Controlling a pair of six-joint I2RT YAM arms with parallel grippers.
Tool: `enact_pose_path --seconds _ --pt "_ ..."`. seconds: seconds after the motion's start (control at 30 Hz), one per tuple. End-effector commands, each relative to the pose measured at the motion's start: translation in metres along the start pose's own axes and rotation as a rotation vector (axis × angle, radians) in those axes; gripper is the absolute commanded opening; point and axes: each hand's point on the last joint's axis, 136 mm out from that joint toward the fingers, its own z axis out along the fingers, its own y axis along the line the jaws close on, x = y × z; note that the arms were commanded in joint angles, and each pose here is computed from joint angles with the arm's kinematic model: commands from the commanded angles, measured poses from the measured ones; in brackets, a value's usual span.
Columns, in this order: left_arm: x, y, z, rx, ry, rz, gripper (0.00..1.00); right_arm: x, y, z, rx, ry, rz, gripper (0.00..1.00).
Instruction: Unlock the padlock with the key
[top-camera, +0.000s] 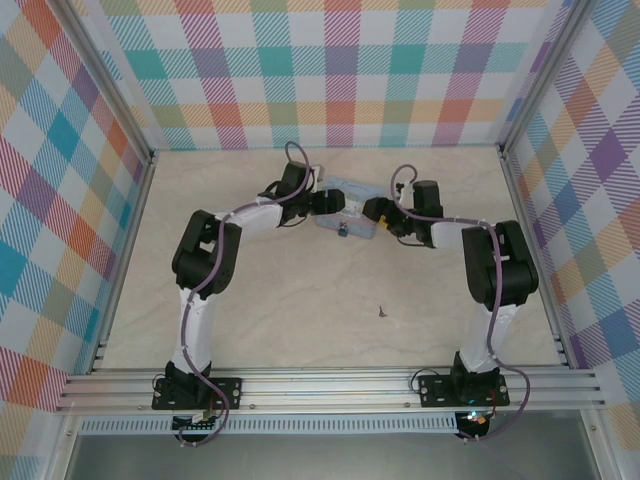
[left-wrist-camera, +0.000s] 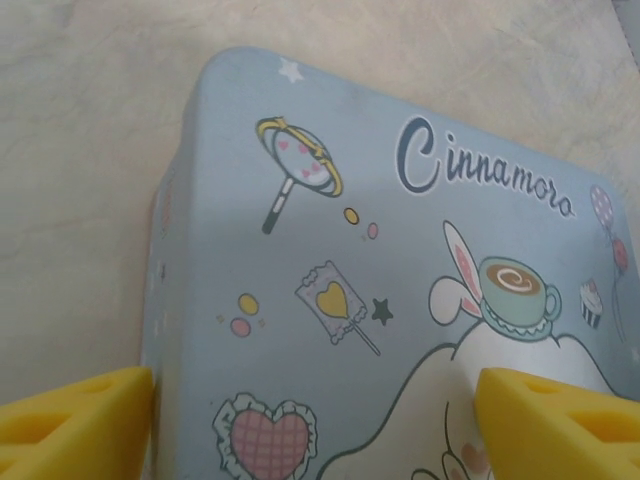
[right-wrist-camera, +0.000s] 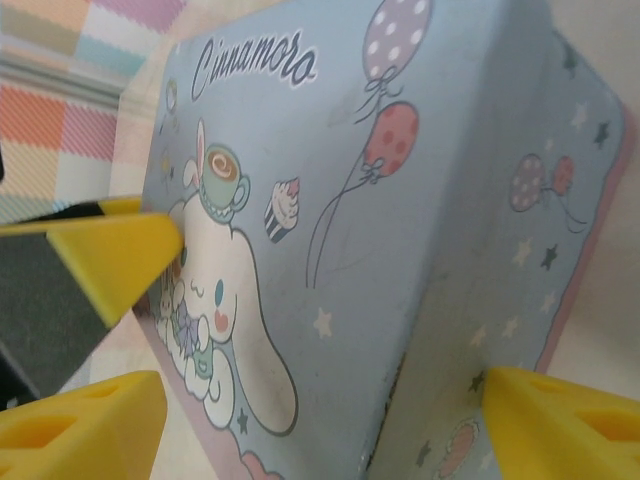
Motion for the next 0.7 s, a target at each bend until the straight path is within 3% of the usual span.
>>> enact_pose_path --seconds 0.0,0.2,0.4,0.67 --pt "0.002 -0.043 -0.028 0.13 -0.032 0.046 0.81 0.035 0.057 0.001 -0.144 0.065 -0.112 0.82" --pt "0.037 -0.034 -0.056 0.123 -0.014 0.005 0.81 0.087 0.073 -0.002 -0.145 0.144 -0.146 0.84" --pt "0.066 -0.023 -0.072 0.117 -0.009 -0.056 0.82 0.117 0.081 -0.002 -0.12 0.188 -0.171 0.85" --pt "0.055 -0.015 -0.093 0.071 -0.054 -0.05 0.92 0.114 0.068 -0.011 -0.008 0.168 -0.208 0.93"
